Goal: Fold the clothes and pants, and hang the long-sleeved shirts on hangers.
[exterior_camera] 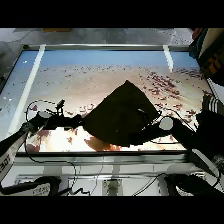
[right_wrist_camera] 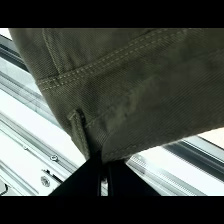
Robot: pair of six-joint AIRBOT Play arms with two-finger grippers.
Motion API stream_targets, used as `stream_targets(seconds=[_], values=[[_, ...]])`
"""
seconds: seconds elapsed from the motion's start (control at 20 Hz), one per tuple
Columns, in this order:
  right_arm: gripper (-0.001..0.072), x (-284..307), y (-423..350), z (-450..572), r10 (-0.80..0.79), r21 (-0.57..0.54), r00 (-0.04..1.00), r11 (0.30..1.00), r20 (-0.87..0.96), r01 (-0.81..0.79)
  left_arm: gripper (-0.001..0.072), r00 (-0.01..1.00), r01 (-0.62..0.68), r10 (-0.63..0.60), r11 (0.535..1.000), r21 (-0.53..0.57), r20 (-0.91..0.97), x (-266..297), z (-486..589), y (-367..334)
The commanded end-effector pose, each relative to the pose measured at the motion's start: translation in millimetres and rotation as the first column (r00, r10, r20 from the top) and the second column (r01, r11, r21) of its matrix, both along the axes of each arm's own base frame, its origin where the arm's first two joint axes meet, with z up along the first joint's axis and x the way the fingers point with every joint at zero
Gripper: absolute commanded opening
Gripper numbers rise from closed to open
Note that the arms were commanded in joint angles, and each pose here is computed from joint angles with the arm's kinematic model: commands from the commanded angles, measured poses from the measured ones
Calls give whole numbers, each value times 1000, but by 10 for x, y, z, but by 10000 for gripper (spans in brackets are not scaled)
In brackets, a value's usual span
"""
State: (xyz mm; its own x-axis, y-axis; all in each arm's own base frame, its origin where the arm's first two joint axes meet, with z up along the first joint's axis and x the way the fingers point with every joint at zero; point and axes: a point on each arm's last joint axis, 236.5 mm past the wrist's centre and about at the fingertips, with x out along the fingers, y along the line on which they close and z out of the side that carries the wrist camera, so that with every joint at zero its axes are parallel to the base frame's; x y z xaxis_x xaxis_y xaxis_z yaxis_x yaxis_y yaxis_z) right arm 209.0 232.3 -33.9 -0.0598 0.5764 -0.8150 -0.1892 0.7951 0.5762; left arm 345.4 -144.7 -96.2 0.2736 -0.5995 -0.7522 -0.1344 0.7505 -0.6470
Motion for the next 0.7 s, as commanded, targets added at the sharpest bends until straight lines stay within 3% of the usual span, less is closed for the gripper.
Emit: stream_targets(seconds=[0.0, 0.2, 0.35, 0.5, 0.65], values=[[19, 34, 2, 4, -9, 2, 1000, 1000, 11, 9, 5, 995, 0, 3, 999, -35, 101, 159, 178, -70], [19, 244, 78, 208, -3, 29, 995, 1000, 96, 0, 5, 949, 50, -44, 999, -10, 314, 232, 851, -90], [19, 566, 217, 742, 16, 83, 966, 996, 257, -39, 5, 832, 38, -35, 999, 5, 554, 192, 1792, -54], [19, 874, 344, 1672, -8, 159, 881, 984, 474, -77, 5, 597, -46, 37, 999, -12, 802, -51, 2971, 85], [19, 902, 348, 2785, -73, 238, 737, 963, 672, -122, 3, 215, -205, 156, 972, -112, 964, -597, 4254, 468]])
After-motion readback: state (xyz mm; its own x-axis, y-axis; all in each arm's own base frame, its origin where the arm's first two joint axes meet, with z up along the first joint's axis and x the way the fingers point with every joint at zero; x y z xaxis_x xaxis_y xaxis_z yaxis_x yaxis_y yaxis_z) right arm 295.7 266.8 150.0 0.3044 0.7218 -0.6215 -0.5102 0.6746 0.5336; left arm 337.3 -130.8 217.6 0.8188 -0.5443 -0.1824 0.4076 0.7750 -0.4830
